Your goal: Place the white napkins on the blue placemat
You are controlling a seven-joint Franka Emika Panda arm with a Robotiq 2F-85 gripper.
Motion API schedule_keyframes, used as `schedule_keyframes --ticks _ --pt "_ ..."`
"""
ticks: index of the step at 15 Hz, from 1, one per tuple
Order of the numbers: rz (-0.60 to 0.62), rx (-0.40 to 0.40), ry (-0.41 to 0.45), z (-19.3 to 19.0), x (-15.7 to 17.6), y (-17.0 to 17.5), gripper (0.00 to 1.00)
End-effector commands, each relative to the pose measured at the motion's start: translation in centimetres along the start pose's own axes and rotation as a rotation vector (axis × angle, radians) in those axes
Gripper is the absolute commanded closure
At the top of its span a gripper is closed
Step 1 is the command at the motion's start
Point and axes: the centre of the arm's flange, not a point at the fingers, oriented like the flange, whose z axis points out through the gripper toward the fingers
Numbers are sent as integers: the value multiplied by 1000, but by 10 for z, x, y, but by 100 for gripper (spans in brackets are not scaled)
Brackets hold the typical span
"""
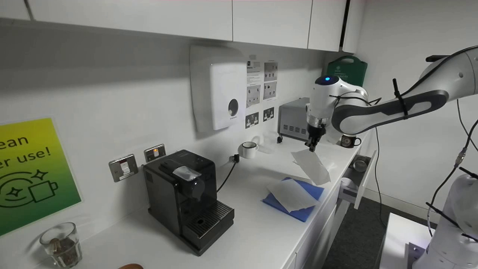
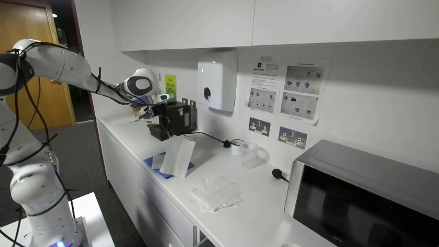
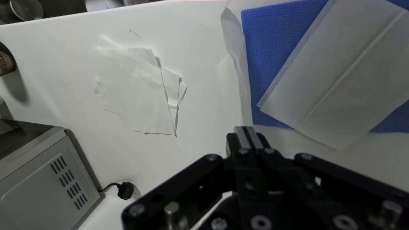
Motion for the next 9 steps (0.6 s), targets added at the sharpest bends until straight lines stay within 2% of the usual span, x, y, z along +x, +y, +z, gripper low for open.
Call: schedule_keyframes --ticks 1,9 --pt "14 -40 0 -23 8 -18 100" --pt "2 -48 -92 -14 19 -64 100"
